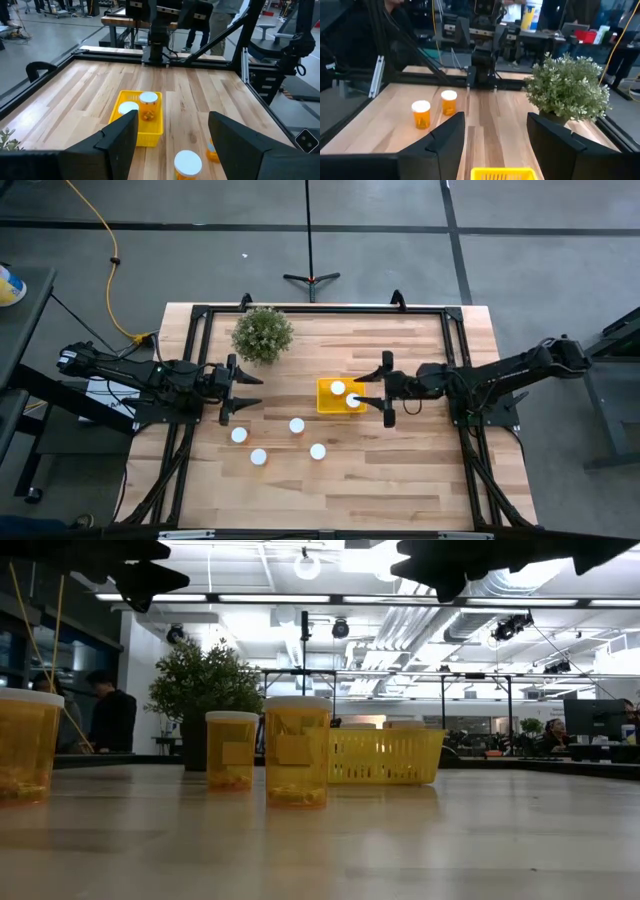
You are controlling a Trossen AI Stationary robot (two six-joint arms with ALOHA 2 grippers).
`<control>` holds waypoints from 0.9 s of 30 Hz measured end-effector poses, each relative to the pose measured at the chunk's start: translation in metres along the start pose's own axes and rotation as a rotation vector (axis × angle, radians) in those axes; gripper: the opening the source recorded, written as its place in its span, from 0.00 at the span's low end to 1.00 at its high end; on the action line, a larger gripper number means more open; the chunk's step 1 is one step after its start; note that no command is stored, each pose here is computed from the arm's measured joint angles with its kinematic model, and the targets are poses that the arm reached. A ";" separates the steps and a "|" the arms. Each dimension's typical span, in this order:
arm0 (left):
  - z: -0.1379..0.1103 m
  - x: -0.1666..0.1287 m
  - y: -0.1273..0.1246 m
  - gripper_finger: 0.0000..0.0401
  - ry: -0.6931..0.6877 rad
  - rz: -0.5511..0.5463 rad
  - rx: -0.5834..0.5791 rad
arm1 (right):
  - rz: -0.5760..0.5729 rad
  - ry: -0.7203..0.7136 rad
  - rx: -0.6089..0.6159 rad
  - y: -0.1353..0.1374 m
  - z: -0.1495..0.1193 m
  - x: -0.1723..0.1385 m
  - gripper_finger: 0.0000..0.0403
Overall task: Pick and place pill bottles into a basket
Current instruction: Put the orange pill bottle into the bottom left corner of the yellow basket
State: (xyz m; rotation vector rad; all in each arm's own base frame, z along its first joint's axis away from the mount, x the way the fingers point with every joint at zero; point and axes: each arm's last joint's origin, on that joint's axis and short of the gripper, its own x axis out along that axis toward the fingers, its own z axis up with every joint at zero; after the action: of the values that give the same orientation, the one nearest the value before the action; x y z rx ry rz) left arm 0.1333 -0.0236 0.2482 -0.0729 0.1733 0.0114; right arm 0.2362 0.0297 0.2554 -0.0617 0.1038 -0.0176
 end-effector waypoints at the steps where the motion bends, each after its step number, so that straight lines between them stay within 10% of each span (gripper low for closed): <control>1: 0.000 0.000 0.000 0.69 0.002 -0.009 0.001 | 0.002 0.000 -0.001 0.000 -0.001 0.000 0.51; 13: -0.002 0.001 -0.003 0.69 0.022 -0.083 0.021 | -0.120 -0.045 -0.088 -0.003 0.003 0.000 0.51; 27: 0.001 0.001 -0.002 0.69 -0.016 -0.055 0.339 | -0.252 -0.017 -0.191 -0.007 0.003 -0.001 0.51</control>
State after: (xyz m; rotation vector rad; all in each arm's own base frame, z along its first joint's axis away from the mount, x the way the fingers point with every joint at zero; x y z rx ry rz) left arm 0.1343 -0.0254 0.2493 0.2608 0.1555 -0.0721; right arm 0.2356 0.0227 0.2589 -0.2650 0.0796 -0.2586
